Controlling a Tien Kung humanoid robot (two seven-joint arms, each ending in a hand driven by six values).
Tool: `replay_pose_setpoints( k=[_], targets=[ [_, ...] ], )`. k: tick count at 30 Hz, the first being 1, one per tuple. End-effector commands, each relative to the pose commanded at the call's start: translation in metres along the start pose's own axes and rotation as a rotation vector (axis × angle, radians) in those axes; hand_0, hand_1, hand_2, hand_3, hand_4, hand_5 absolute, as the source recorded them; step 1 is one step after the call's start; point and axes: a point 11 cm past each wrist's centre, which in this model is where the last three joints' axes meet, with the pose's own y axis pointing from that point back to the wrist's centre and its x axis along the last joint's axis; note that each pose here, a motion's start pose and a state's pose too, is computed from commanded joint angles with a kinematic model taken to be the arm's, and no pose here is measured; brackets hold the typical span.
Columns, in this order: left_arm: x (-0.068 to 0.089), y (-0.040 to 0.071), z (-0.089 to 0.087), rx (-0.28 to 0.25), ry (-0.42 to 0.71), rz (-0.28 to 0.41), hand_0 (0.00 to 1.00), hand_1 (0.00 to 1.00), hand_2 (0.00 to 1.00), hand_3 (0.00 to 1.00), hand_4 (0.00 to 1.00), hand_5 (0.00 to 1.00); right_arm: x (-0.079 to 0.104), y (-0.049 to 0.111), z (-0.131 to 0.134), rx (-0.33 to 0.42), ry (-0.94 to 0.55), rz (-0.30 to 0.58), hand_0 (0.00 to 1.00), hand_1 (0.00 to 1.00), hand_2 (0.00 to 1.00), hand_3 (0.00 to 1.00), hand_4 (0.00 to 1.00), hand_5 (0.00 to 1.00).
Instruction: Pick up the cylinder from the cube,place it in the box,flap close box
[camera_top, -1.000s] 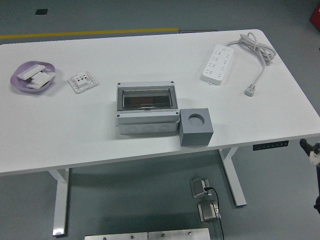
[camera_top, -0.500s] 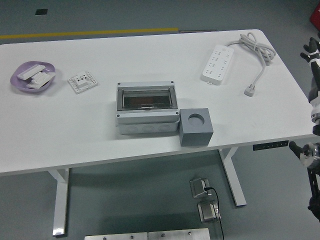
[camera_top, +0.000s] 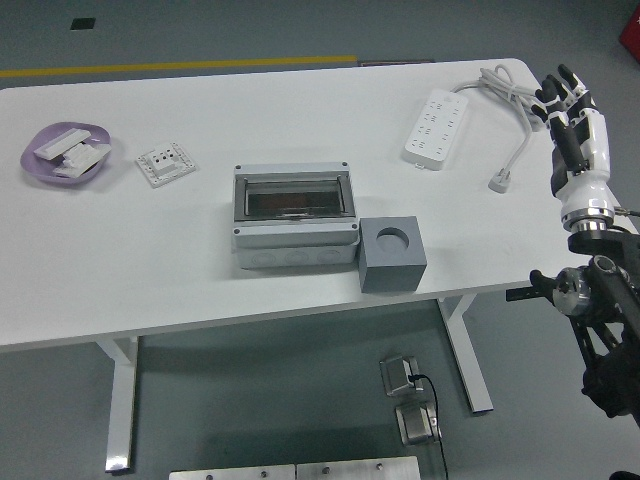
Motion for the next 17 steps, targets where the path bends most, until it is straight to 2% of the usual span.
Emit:
replay_pose_setpoints(
  k=[8,17],
  targets=[
    [-0.005,0.0,0.0,-0.002,0.002,-0.009,0.703,0.724,0.721,0.793,0.665,0.762,-0.013,-0.013,0.005,-0.026,0.042,-0.033,0.888,0.873,0.886,0.91,0.949,0.603],
    [-0.005,0.0,0.0,0.0,0.002,-0.008,0.703,0.724,0.721,0.794,0.666,0.759,-0.012,-0.03,0.002,-0.058,0.15,-0.071,0.886,0.871,0.879,0.906,0.958,0.615]
  ],
)
